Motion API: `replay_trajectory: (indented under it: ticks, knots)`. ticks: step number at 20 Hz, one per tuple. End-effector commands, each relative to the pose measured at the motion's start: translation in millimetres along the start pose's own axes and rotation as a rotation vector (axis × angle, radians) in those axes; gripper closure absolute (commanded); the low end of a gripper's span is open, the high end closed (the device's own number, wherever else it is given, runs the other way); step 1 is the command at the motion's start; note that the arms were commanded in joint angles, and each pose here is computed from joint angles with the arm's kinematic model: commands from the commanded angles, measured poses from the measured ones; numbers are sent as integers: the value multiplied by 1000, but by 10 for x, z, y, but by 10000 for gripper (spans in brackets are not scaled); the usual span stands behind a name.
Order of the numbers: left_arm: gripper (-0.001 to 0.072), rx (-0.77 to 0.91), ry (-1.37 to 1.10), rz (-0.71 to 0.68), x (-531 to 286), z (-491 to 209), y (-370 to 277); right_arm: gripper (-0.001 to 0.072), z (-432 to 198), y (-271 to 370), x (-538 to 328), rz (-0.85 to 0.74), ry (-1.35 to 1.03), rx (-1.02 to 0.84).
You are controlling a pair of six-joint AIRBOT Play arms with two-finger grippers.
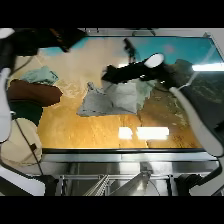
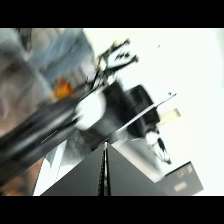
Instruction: Fold the shirts.
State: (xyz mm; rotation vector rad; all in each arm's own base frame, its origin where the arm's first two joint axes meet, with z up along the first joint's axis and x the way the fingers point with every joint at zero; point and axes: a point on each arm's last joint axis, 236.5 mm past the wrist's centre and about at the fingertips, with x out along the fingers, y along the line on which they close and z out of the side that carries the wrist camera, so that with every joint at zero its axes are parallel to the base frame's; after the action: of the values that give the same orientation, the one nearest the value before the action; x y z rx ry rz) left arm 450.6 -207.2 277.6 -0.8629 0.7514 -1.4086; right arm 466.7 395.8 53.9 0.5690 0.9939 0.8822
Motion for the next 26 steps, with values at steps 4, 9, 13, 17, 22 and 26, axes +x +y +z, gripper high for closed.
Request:
replay_trajectory:
  ticks: [4, 9, 13, 17, 22, 26]
  knots:
    - [703, 76, -69, -45, -795, -186, -438, 688, -440, 359, 835, 115, 57, 6]
    - [703, 8, -111, -65, -1047, -403, -175, 698, 144, -132, -264, 29, 75, 75]
    - [704, -47, -140, -75, -1115, -511, 25, 174, 118, -1256, -1200, -327, 154, 237]
    - [704, -48, -109, -94, -985, -607, 72, 68, -256, -2059, -1507, -497, 254, 429]
    - [704, -48, -37, -137, -757, -734, 3, 69, -799, -2296, -1022, -461, 409, 484]
    - [704, -53, -6, -154, -609, -785, -16, 71, -911, -1948, -509, -254, 440, 458]
